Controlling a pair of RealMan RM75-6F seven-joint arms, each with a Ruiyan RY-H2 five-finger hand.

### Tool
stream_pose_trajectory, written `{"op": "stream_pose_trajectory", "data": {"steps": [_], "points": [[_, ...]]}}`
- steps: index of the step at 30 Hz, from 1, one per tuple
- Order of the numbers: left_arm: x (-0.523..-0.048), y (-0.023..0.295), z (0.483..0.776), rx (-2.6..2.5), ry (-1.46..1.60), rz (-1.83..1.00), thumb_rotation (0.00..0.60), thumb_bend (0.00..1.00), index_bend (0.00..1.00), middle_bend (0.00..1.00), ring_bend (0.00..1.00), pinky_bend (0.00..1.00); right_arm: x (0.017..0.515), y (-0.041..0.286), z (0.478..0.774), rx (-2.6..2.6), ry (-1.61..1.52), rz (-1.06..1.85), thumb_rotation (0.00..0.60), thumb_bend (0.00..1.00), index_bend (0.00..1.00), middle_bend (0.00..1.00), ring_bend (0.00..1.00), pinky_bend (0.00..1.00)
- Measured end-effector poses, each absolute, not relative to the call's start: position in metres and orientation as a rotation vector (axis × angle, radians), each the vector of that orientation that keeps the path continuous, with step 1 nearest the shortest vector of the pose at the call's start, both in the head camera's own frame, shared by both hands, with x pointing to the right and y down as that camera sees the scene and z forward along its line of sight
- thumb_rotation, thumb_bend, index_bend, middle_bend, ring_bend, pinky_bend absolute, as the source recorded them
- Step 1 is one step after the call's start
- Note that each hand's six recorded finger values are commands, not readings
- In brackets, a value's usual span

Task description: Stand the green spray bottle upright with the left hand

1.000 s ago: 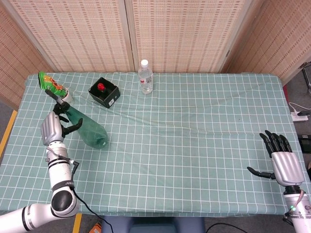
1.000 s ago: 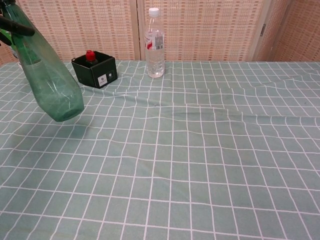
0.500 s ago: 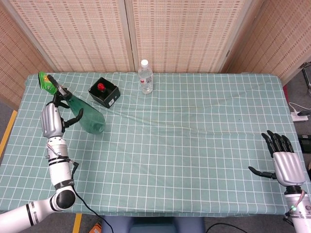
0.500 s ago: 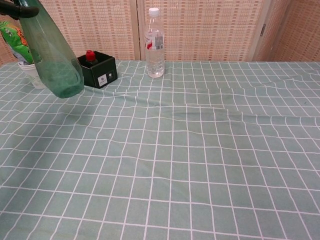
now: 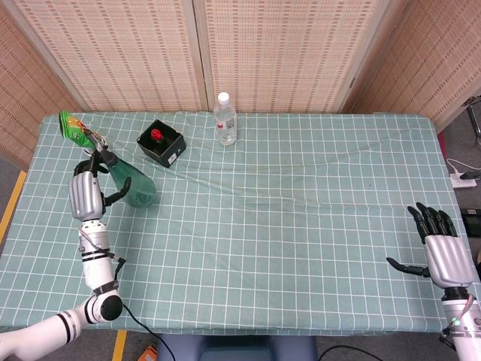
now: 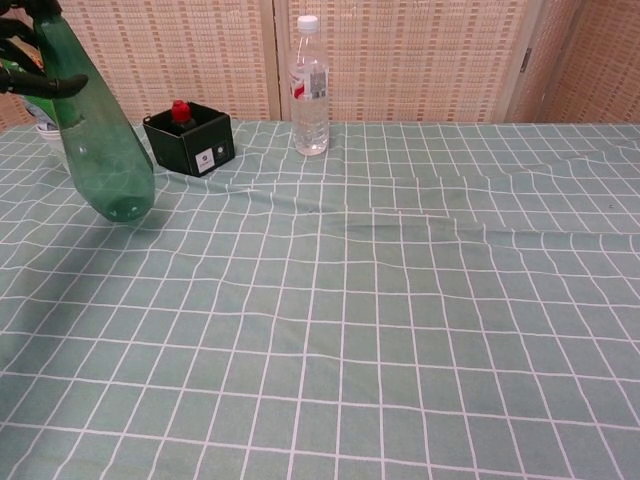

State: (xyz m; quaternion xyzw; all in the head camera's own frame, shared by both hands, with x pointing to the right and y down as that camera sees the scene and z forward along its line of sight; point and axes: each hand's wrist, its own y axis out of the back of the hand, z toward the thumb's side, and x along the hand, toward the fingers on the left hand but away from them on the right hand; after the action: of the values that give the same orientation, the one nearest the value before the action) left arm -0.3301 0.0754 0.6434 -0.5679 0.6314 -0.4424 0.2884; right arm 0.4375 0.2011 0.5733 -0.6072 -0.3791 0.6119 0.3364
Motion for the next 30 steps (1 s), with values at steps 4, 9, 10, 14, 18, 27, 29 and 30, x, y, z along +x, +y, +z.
{"op": "stream_pose_trajectory", "data": {"steps": [4,9,10,14,18,27,29,30], "points": [[-0.33,0.083,0.654,-1.493,1.59,-1.176,0.6,0.3,0.21,0.64,0.44,0.22,0.437,0.201,0.574,-1.593,-0.988,1.6,0.6,0.0,0.0,0.0,0.0,0.0],[-0.324,0.087,0.659,-1.499,1.565,-1.132,0.6,0.3,0.2,0.63,0.43,0.22,0.436,0.201,0.574,-1.596,-0.988,1.6,0.6,0.0,0.0,0.0,0.0,0.0],[-0.323,0.087,0.659,-1.5,1.57,-1.13,0.6,0.3,0.2,0.63,0.43,0.22,0.436,0.2,0.574,-1.596,-0.987,1.6,0.6,0.0,0.0,0.0,0.0,0.0],[-0.324,0.087,0.661,-1.506,1.583,-1.138,0.6,0.3,0.2,0.63,0.43,0.22,0.436,0.2,0.574,-1.6,-0.99,1.599,0.6,0.0,0.0,0.0,0.0,0.0],[-0.326,0.088,0.663,-1.524,1.592,-1.151,0.6,0.29,0.19,0.61,0.42,0.22,0.436,0.201,0.574,-1.602,-0.99,1.599,0.6,0.0,0.0,0.0,0.0,0.0],[-0.327,0.088,0.665,-1.533,1.567,-1.166,0.6,0.28,0.19,0.6,0.42,0.22,0.436,0.201,0.573,-1.61,-0.996,1.594,0.6,0.0,0.0,0.0,0.0,0.0],[-0.326,0.087,0.665,-1.532,1.563,-1.17,0.6,0.28,0.19,0.59,0.42,0.22,0.436,0.201,0.573,-1.612,-0.993,1.596,0.6,0.0,0.0,0.0,0.0,0.0],[-0.326,0.086,0.665,-1.532,1.561,-1.171,0.6,0.28,0.19,0.59,0.42,0.22,0.436,0.201,0.573,-1.611,-0.992,1.596,0.6,0.0,0.0,0.0,0.0,0.0]]}}
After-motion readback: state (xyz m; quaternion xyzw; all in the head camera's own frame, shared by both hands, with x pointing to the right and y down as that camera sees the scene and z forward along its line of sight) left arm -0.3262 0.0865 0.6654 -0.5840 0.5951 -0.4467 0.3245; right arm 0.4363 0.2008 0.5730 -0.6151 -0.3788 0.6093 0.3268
